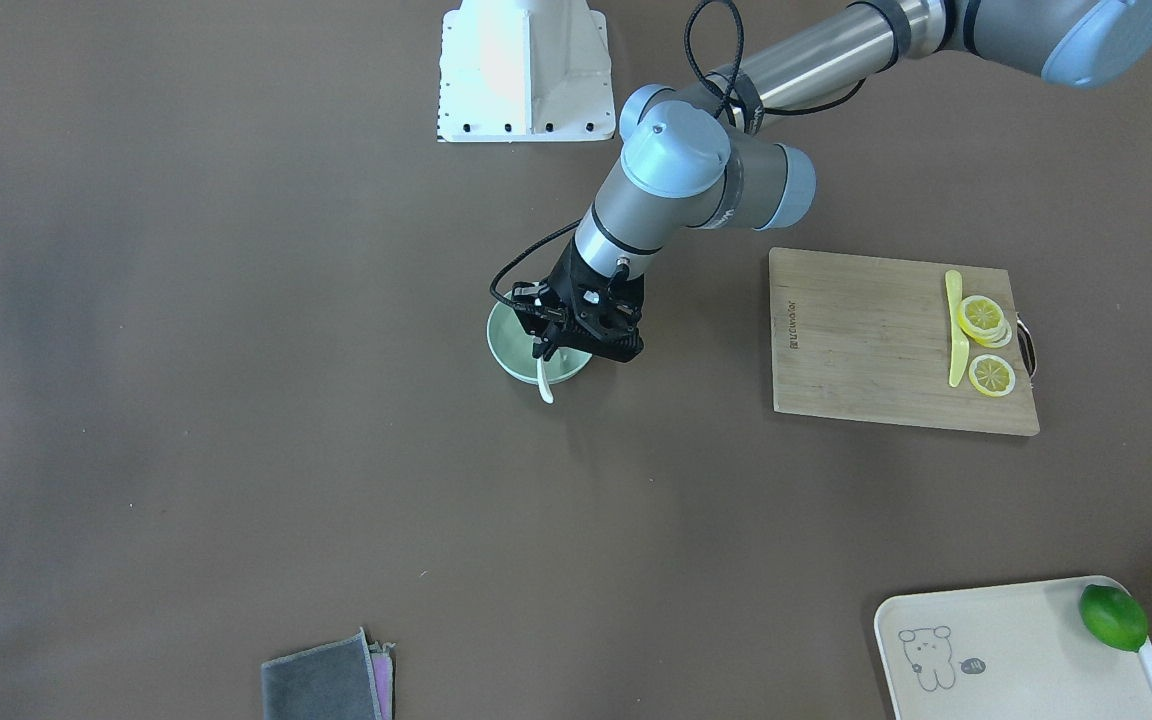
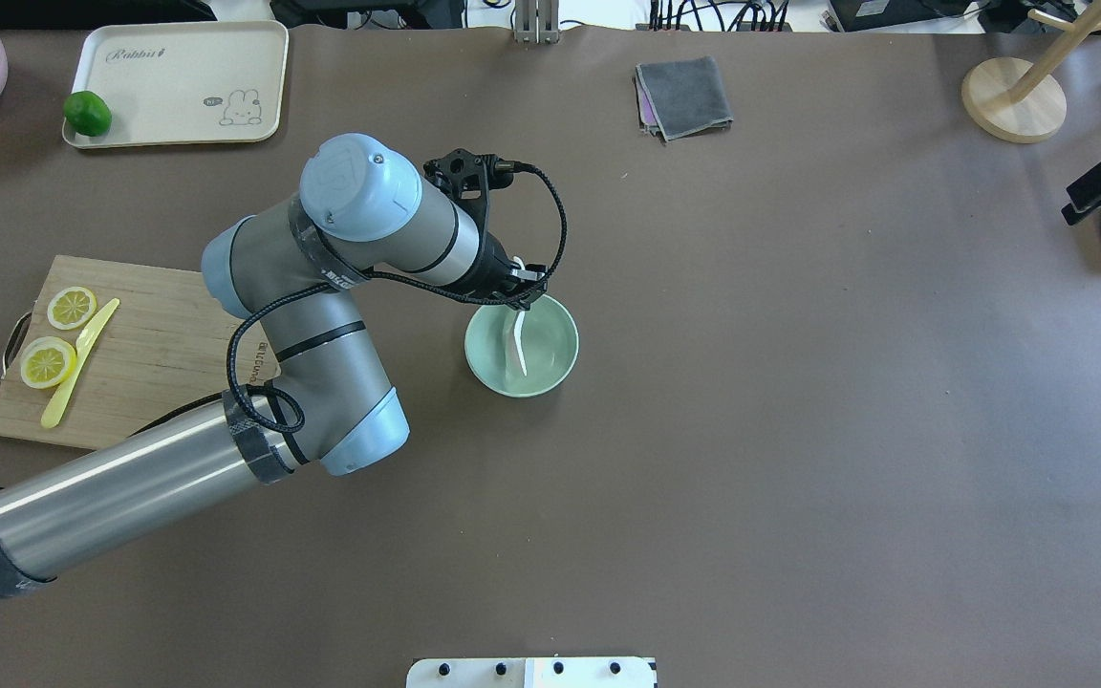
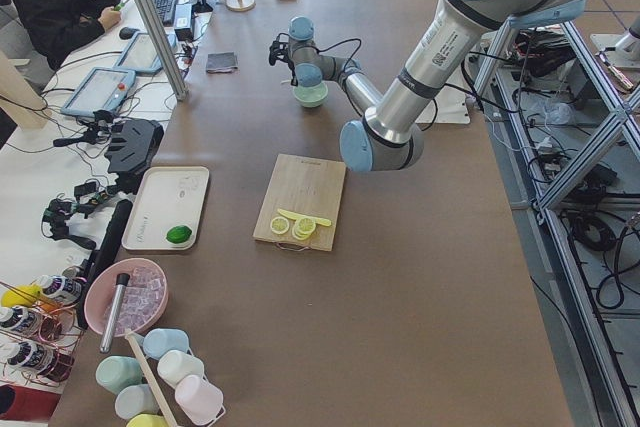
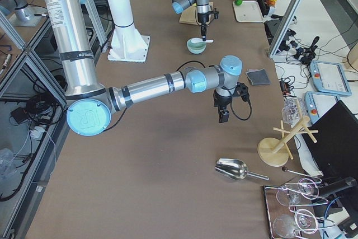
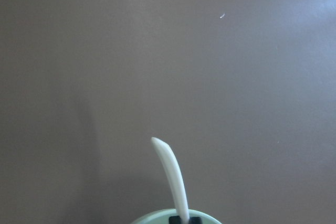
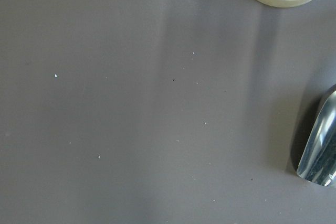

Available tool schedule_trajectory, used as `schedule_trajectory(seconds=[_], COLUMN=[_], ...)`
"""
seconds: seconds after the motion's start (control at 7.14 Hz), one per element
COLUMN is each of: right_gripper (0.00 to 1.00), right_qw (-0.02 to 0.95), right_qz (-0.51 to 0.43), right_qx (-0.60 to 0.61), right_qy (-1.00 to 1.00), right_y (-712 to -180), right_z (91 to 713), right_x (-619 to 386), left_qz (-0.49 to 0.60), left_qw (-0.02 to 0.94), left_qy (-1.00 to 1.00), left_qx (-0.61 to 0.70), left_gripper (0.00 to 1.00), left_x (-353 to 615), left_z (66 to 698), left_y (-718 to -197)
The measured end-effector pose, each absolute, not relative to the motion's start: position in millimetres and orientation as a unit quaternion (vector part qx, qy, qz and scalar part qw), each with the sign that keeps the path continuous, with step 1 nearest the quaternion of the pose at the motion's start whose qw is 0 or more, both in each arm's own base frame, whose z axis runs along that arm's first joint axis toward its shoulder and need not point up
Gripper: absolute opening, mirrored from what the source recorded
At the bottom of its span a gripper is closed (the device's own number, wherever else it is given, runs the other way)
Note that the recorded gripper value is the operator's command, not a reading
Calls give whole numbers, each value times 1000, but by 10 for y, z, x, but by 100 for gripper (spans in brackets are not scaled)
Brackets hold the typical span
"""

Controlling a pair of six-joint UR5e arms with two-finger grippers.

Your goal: Place spoon in bowl

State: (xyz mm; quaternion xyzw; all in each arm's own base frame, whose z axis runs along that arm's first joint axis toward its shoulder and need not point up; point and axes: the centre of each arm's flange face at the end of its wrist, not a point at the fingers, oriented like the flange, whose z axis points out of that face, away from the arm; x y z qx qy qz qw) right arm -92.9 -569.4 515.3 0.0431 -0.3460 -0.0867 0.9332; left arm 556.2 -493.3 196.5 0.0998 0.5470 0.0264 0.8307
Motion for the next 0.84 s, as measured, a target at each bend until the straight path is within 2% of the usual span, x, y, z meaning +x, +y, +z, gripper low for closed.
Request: schedule_trajectory(seconds=[0.42, 0.7, 0.84], right_gripper=[100, 100, 100], right_qw=[934, 933, 933], right_qz=[-81, -86, -92], right_qx=[43, 44, 44], right_qy=[-346, -345, -345], right_y=[-5663, -5577, -5508], right_z=[5178, 5252, 5371], right_x=[-860, -773, -642], left_qz=[12, 10, 41], left_qw=[833, 848, 862], left_qy=[543, 512, 474], left_qx=[107, 138, 178], left_gripper=[98, 98, 98], left_x=[5134, 4254, 3605], left_z=[1808, 1838, 2186], left_y=[-4988, -5453, -5682])
